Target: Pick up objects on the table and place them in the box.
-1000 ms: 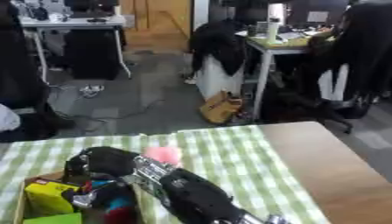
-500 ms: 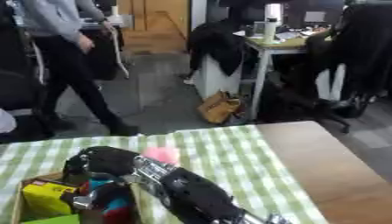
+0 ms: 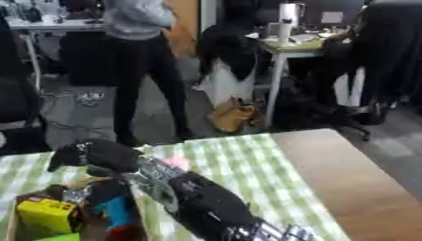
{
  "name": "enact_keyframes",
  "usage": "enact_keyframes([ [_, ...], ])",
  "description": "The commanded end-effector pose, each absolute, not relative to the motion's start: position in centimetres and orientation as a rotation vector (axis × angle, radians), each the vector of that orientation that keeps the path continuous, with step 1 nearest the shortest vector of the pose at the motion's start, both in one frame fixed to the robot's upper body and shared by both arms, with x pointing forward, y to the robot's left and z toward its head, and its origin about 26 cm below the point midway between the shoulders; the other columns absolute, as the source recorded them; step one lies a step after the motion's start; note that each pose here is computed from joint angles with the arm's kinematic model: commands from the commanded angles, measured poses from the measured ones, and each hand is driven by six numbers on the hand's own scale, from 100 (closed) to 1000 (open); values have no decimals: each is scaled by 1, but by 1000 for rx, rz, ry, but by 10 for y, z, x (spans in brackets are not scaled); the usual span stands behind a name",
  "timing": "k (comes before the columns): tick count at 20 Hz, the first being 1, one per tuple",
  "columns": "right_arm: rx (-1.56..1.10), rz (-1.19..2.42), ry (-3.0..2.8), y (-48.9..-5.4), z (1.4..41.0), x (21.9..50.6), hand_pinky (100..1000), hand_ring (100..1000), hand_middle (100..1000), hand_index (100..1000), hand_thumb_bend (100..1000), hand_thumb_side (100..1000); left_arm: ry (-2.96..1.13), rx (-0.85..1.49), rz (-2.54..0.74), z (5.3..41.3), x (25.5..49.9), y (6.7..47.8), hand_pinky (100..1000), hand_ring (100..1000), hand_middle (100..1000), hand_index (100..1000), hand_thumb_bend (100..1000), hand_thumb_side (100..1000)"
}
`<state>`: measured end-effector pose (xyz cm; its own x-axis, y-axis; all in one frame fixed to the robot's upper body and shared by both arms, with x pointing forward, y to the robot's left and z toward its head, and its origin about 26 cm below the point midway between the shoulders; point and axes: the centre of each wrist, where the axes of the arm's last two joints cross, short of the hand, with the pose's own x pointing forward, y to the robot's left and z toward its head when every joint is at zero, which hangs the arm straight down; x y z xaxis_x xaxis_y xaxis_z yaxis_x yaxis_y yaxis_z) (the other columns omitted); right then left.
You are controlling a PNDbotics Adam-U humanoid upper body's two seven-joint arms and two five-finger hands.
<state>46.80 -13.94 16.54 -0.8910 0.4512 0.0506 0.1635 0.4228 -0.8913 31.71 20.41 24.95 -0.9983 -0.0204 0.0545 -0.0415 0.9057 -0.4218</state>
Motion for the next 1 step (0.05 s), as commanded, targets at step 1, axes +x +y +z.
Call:
enact_keyframes([
  [1, -526, 1377, -2487, -138, 204, 463, 792, 697, 690, 785, 257, 1000, -3058, 56, 681, 255, 315, 208, 831, 872, 825, 857, 271, 1000],
])
